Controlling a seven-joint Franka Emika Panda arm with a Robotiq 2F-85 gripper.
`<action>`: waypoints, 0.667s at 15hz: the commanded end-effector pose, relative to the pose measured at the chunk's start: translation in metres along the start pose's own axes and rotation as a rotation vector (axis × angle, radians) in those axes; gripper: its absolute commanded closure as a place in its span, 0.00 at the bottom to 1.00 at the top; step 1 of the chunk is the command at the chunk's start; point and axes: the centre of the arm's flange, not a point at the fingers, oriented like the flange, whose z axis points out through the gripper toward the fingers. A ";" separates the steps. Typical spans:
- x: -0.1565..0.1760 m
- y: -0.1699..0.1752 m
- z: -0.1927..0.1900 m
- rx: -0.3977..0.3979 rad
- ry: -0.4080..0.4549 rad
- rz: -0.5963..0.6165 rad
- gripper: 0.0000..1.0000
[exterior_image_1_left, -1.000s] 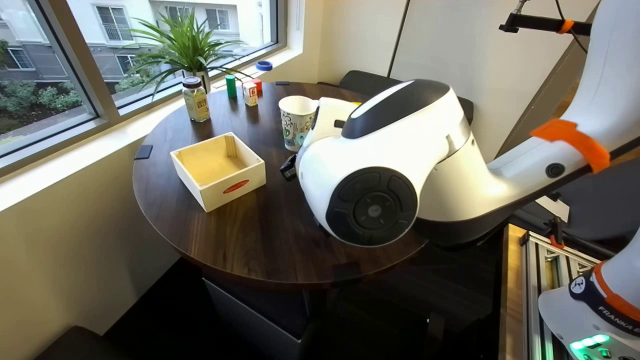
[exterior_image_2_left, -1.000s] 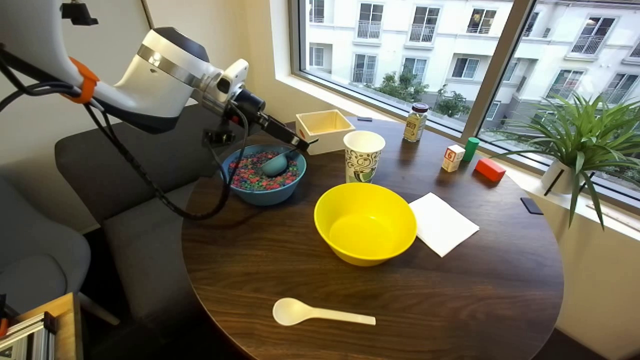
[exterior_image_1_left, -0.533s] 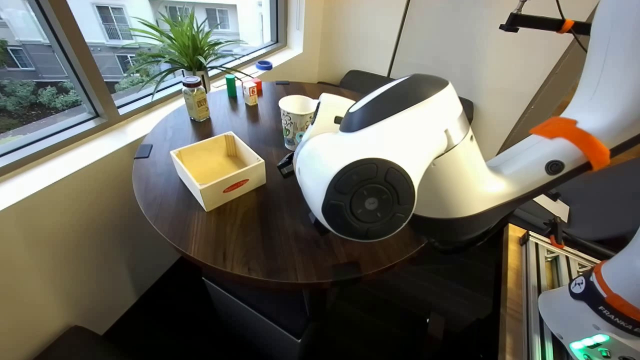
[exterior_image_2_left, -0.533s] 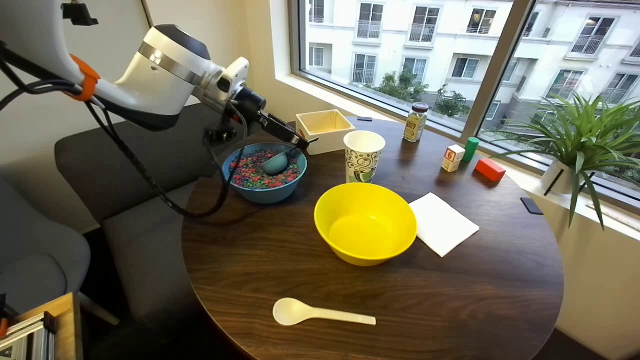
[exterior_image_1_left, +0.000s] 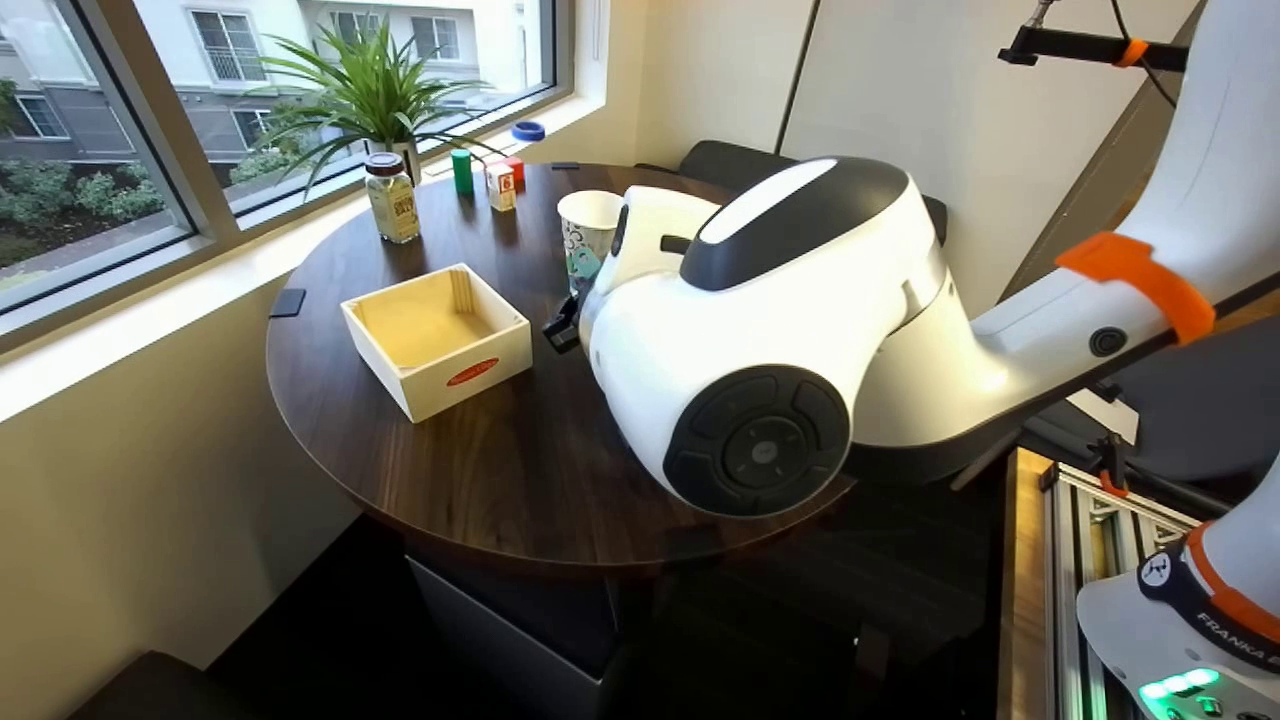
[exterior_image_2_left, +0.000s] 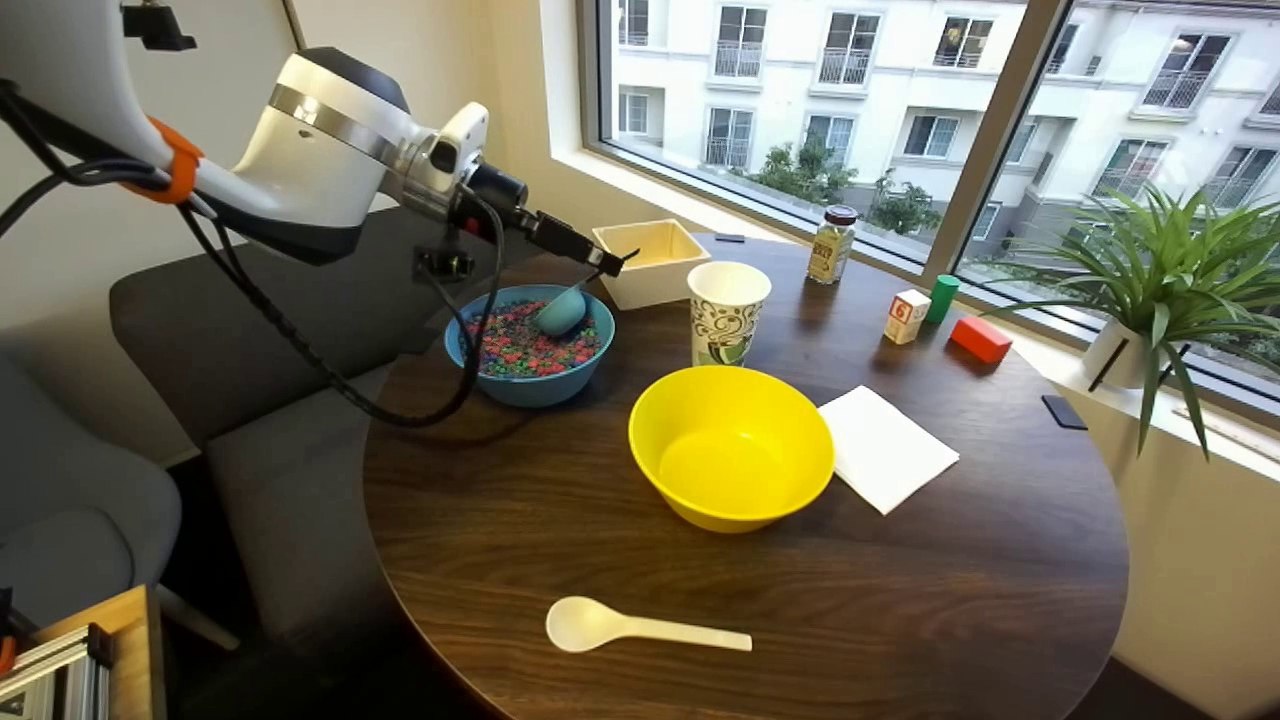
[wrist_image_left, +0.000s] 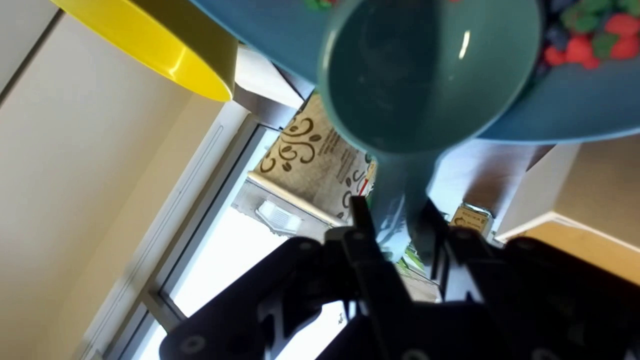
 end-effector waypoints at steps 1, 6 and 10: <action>-0.006 0.000 -0.009 -0.022 0.060 -0.062 0.94; -0.027 -0.004 -0.019 -0.018 0.033 -0.153 0.94; -0.043 -0.010 -0.005 -0.015 0.021 -0.194 0.94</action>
